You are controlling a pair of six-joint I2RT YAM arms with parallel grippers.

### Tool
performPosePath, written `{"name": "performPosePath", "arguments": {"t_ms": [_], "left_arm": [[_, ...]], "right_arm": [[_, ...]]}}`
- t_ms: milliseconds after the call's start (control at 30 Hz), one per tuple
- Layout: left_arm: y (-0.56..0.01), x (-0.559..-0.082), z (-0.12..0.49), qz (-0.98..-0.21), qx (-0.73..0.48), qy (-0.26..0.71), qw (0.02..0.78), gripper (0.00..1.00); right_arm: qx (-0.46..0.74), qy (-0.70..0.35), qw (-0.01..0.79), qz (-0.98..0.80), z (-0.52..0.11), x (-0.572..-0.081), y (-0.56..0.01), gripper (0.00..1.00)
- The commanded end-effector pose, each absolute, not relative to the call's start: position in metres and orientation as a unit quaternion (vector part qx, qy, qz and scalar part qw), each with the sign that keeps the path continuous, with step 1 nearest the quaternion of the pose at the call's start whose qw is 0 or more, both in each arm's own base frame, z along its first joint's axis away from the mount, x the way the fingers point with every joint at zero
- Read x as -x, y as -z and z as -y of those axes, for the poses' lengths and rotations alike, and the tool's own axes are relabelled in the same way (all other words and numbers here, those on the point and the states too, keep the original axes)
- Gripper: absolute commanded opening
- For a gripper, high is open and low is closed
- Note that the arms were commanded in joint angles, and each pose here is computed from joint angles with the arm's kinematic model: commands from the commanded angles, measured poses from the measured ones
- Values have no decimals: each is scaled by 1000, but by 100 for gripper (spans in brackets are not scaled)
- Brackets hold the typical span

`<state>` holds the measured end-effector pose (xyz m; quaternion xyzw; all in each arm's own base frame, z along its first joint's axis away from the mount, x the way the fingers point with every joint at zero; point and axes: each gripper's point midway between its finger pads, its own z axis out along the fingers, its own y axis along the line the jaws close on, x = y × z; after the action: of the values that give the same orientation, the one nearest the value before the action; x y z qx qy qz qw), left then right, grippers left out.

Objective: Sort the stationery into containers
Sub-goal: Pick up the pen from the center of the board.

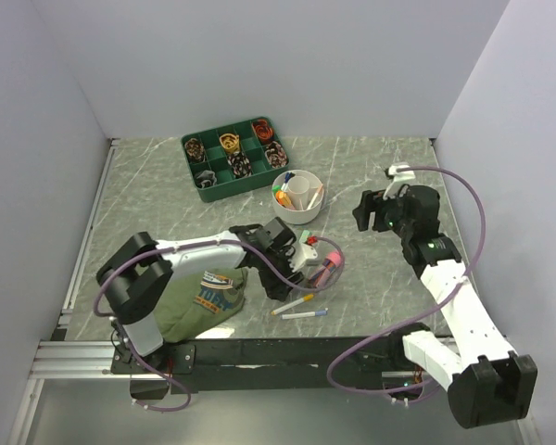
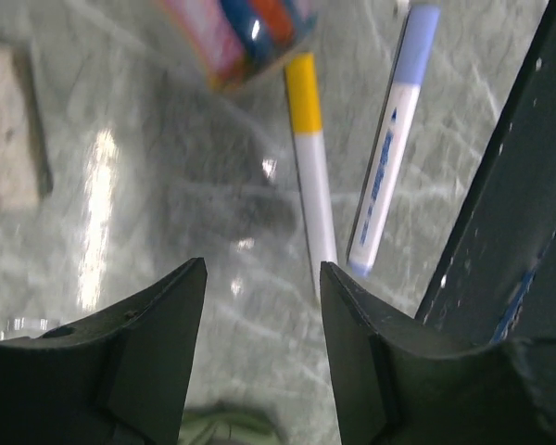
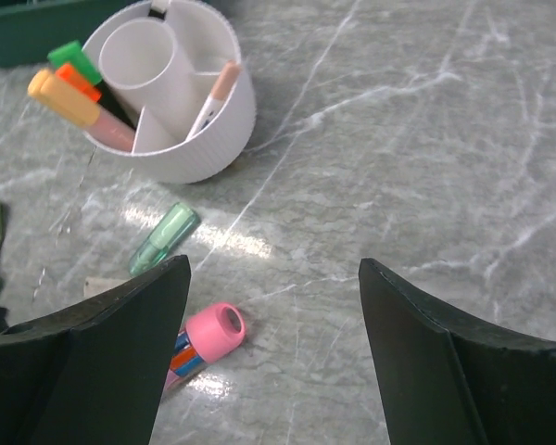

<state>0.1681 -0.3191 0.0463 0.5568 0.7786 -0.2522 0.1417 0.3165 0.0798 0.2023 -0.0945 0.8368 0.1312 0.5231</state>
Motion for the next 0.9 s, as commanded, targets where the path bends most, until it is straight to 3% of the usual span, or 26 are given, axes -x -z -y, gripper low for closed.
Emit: {"name": "performPosePath", "arguments": {"t_ms": [0, 533, 733, 867], "left_arm": [[-50, -174, 353, -776, -558, 251, 153, 58], [-8, -159, 382, -811, -540, 180, 138, 52], [22, -162, 370, -835, -519, 124, 132, 42], [32, -156, 363, -834, -526, 122, 116, 25]], "right_arm": [[46, -140, 539, -830, -67, -310, -211, 81], [52, -128, 538, -832, -60, -283, -195, 80], [58, -125, 539, -831, -59, -283, -198, 79], [62, -122, 539, -831, -59, -282, -197, 79]]}}
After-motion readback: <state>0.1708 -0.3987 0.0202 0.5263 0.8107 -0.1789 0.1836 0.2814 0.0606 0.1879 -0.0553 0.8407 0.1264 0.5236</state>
